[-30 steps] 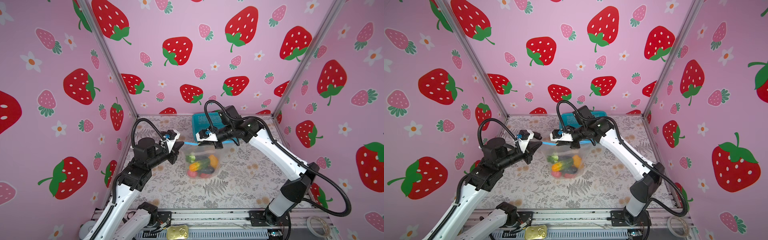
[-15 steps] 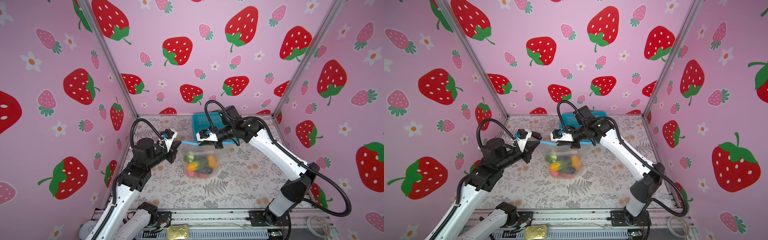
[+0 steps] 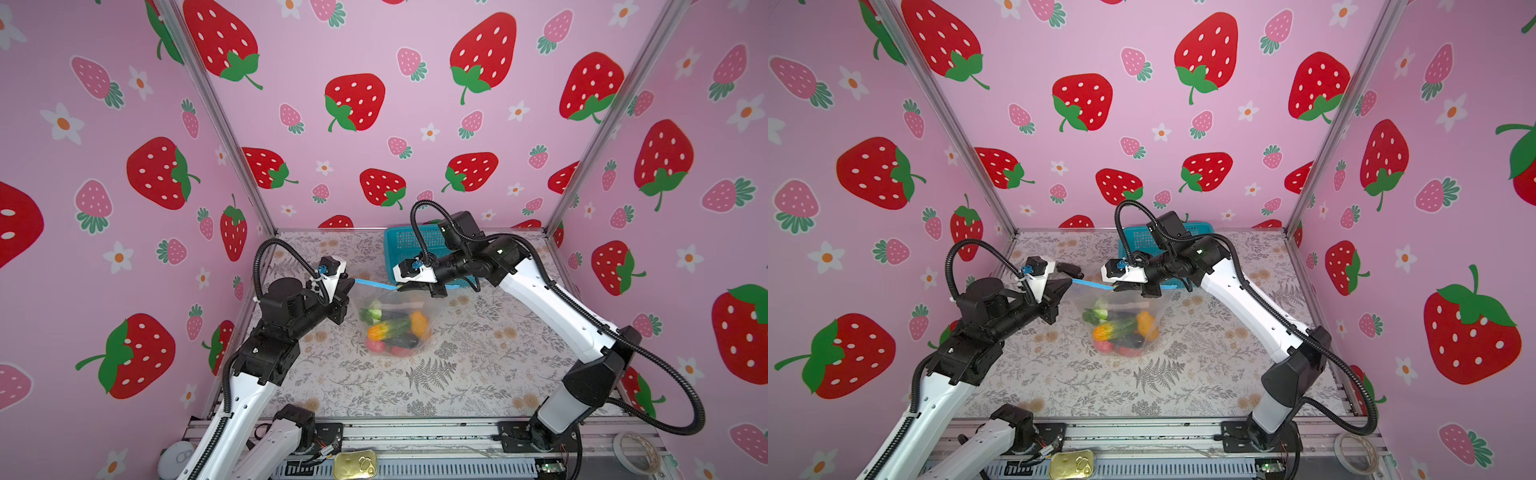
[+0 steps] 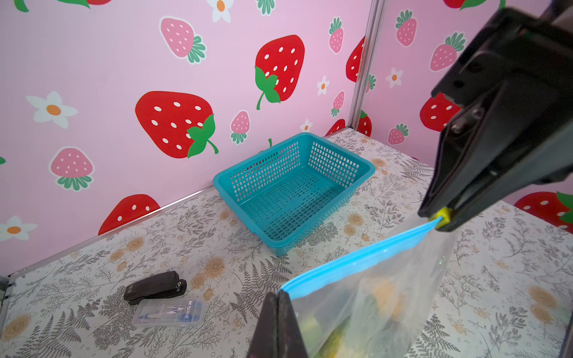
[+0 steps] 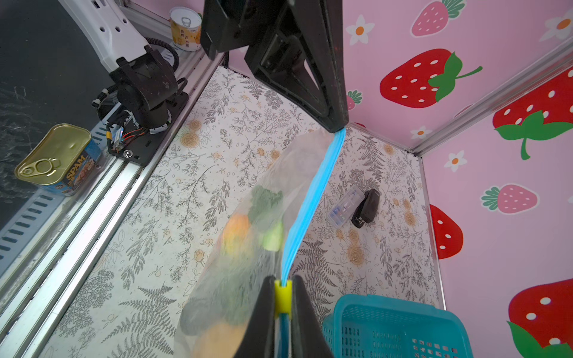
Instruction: Place the food in the zip-top bag and seal the zipper
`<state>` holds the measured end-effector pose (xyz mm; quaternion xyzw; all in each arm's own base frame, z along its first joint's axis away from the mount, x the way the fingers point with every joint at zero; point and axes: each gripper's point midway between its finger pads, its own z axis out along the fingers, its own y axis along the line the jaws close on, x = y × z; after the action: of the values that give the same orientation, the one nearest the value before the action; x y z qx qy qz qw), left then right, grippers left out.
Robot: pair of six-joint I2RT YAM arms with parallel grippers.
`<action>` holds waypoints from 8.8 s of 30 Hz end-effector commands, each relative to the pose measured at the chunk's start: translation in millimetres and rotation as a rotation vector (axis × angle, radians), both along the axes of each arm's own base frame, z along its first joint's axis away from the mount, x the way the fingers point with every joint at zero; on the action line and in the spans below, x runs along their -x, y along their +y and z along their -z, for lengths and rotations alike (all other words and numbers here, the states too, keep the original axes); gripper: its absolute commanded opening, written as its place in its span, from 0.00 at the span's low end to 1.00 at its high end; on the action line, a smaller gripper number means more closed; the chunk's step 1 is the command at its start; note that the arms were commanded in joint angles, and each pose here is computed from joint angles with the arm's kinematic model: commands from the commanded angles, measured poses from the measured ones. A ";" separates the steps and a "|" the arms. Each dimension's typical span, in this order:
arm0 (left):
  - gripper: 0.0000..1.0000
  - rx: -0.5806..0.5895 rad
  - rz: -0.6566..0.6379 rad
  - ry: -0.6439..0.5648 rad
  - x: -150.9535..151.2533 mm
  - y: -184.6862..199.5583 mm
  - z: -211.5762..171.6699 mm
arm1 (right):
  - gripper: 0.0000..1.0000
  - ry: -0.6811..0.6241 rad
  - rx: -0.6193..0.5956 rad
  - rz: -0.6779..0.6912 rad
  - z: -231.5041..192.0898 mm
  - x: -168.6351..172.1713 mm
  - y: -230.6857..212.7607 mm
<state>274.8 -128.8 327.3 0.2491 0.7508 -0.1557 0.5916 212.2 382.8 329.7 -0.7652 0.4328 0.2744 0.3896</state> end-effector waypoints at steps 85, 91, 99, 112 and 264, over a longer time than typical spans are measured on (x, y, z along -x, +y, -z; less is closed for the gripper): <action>0.00 0.043 -0.526 0.035 -24.6 107.2 0.6 | 0.00 -0.011 -0.048 0.059 -16.7 5.0 -46.5; 0.00 0.041 -0.530 0.036 -24.3 108.5 0.8 | 0.00 -0.007 -0.044 0.060 -15.0 5.0 -46.9; 0.00 0.073 -0.350 0.039 -20.5 77.8 -4.7 | 0.13 0.015 -0.090 0.011 -24.0 17.5 -37.5; 0.00 0.185 -0.148 -0.024 -4.5 43.4 -29.1 | 0.51 0.048 -0.036 0.012 -11.9 22.6 -1.5; 0.97 0.529 -0.608 0.447 34.2 88.8 102.8 | 0.00 1.714 -0.737 1.070 -26.7 30.8 101.2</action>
<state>242.9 -46.4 225.1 -0.1694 0.8340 -0.2255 0.4742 171.7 485.9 329.2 0.0718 0.7613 0.6071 0.2161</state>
